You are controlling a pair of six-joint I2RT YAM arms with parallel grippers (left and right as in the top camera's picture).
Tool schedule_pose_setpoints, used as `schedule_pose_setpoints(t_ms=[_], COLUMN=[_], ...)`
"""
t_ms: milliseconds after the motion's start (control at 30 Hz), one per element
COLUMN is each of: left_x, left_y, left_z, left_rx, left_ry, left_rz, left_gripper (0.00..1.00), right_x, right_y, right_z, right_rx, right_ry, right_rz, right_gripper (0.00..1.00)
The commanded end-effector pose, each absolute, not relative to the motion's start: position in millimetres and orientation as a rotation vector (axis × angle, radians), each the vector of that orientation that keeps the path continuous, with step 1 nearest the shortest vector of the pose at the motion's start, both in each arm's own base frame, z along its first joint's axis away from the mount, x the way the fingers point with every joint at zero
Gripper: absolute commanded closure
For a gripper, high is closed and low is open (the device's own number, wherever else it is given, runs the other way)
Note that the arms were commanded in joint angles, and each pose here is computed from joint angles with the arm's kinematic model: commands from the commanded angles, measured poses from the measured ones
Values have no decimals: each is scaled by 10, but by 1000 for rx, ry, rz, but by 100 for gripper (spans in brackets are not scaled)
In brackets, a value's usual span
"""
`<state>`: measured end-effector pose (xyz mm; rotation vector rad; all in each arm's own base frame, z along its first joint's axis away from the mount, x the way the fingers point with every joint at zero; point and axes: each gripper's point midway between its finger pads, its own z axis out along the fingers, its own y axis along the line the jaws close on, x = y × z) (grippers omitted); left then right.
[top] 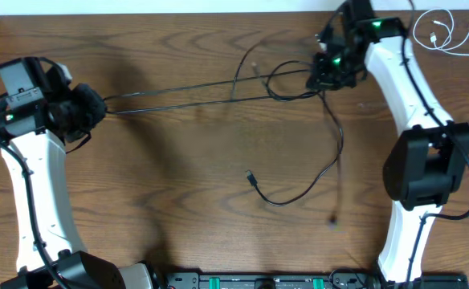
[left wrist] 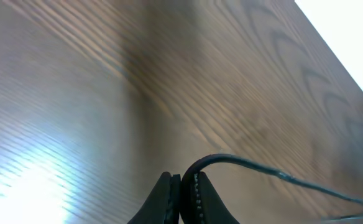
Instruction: Untangle cables
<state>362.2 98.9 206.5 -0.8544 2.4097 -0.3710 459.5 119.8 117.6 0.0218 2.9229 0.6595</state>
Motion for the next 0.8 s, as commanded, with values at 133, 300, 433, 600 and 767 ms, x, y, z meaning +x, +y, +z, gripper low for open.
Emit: schedule_pose_setpoints(t_ms=[133, 300, 433, 600, 767], left_x=[3304, 3210, 3296, 3426, 3578], left_y=[2238, 2416, 2301, 2099, 1783], left_z=[2232, 2255, 2248, 2247, 2239], left_rx=[-1211, -1265, -1221, -1138, -1050], left_ry=[2134, 2086, 2112, 2157, 2208], left_rz=[92, 112, 49, 15, -93], left_gripper=[93, 93, 93, 93, 93], right_x=[4607, 4545, 4613, 4556, 4518], right_y=[-536, -846, -318, 307, 921], right_z=[939, 958, 1108, 1191, 1502], right_rx=[425, 505, 210, -58, -266], right_ry=[2944, 2916, 2854, 2875, 2808], right_rz=[270, 345, 687, 731, 728], right_gripper=[99, 98, 99, 99, 99])
